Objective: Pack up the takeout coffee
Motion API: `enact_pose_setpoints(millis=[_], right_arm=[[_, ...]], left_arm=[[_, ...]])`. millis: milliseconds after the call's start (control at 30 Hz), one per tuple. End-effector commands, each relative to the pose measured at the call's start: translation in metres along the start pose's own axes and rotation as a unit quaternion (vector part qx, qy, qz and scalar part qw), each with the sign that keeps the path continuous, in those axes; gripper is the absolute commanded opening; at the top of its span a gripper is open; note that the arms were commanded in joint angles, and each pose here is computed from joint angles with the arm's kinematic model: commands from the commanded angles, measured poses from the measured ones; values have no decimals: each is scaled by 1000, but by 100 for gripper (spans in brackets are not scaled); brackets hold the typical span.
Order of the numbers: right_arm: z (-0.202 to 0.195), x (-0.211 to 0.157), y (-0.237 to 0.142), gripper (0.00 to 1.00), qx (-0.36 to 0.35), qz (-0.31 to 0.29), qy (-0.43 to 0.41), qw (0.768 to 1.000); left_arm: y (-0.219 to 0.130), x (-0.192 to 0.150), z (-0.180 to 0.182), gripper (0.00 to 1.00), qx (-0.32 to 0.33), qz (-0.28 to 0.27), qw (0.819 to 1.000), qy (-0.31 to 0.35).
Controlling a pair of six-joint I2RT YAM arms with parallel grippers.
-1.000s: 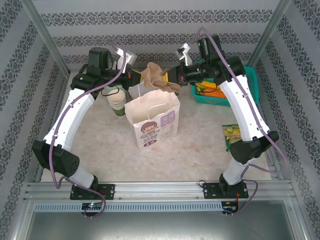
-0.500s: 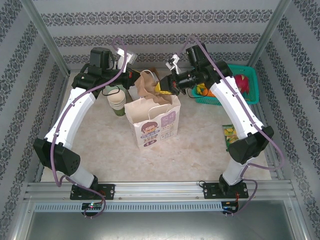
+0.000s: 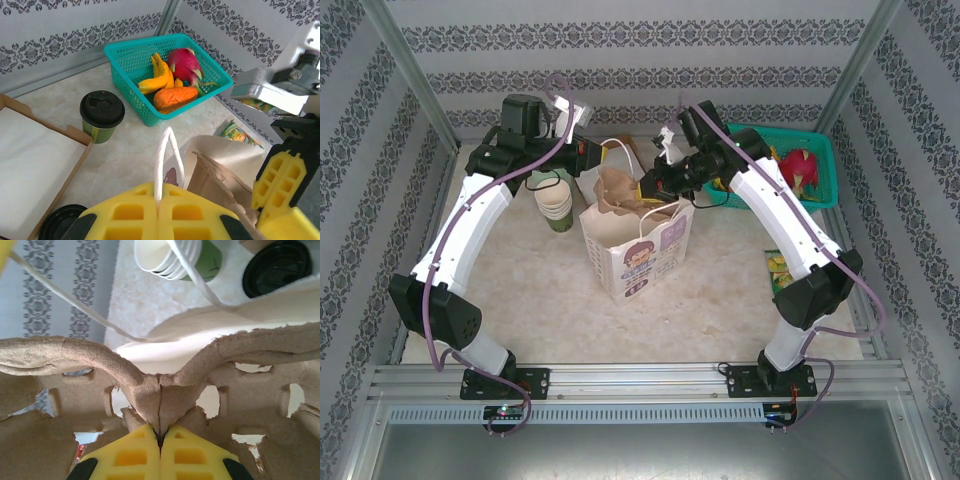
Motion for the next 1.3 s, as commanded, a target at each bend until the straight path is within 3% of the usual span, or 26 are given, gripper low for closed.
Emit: enact_pose_setpoints(millis=[0,567,833,1167,1267], right_arm=[[-6,-5,4,0,-64,8,-11,998],[-8,-15,28,0,-189,56,-66,978],[-9,-21,37,0,-215,83,-72,971],[-9,-26,52,0,-212,137,-77,965],[-13,-27,58,0,-221,156,-69,960]], left_arm=[[-2,9,-5,0,4,-13,1000,3],[4,21,-3,0,-5,-22,999,-48],[10,29,6,0,26,-25,995,-92],[20,37,14,0,22,-27,992,-123],[22,39,11,0,-7,-29,993,-115]])
Point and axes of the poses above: each hand's point on the last joint's axis, 136 mm out from that joint toward the fingers, its own y axis out along the fingers, its own z axis along the line the jaws close on, x = y × z, the point moved 10 cm from there along -y, back along the fingers, and after that the axes turned 5 degrees about -y, right-handed, at the moved point
